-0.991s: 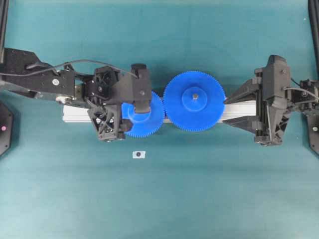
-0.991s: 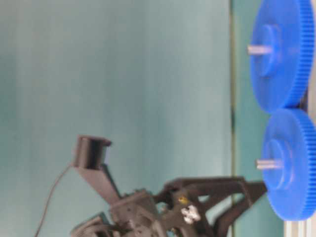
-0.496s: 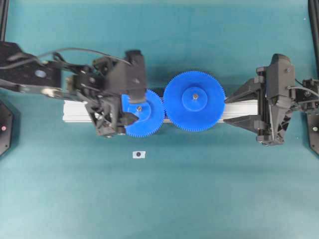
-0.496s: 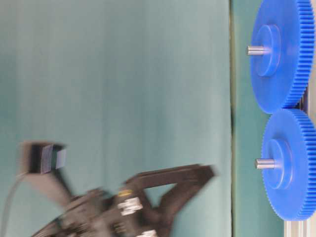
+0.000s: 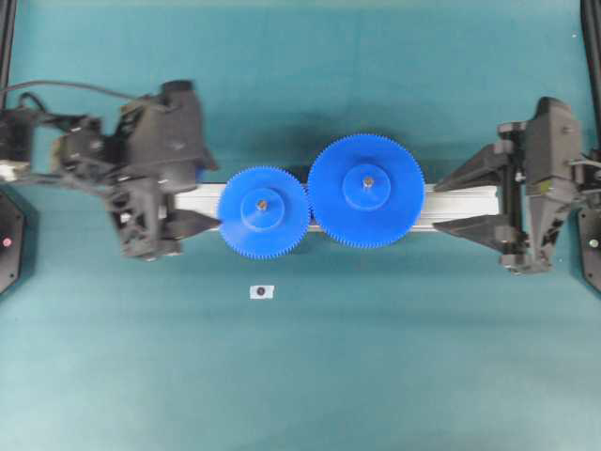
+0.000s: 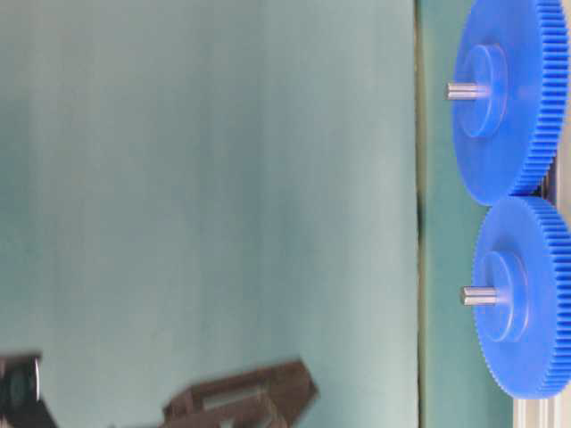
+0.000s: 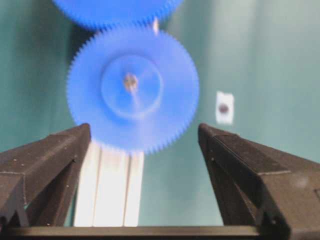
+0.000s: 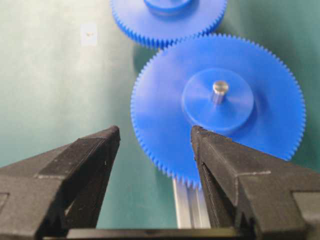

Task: Insert the small gear onto the shaft.

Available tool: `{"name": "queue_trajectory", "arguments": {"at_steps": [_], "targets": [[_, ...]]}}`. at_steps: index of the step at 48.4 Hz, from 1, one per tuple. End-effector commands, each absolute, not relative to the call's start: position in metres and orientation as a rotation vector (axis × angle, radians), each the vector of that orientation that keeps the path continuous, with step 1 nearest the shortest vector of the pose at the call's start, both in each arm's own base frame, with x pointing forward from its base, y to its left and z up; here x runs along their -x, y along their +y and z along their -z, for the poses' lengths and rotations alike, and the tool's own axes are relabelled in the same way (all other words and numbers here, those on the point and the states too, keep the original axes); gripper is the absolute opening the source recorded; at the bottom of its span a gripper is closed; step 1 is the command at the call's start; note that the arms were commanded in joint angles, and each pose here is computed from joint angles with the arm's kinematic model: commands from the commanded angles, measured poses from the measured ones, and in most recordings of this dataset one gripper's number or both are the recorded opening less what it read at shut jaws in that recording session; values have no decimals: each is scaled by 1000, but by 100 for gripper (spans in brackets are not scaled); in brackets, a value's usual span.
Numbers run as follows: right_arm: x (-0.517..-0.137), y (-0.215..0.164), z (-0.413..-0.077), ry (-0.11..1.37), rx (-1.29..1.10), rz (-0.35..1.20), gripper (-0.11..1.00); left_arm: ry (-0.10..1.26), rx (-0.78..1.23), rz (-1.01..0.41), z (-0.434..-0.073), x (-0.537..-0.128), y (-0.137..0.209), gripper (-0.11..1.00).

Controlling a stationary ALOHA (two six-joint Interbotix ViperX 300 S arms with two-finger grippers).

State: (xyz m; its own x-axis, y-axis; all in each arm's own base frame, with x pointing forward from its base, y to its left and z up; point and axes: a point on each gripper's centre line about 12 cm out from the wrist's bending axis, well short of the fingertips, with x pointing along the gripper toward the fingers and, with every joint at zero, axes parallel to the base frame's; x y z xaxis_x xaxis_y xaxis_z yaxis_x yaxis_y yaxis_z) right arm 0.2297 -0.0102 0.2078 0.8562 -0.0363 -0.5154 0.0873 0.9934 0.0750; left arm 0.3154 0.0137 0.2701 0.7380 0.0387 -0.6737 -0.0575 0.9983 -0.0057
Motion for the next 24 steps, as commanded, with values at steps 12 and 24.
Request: {"name": "queue_trajectory", "arguments": {"at_steps": [12,24], "targets": [[-206,-9,-219,449,-103,65,69,682,20,-41,-282,-295,9,88],[-176,-8,-214,367,-103,61,69,625,41,-45,-278,-286,8,88]]}}
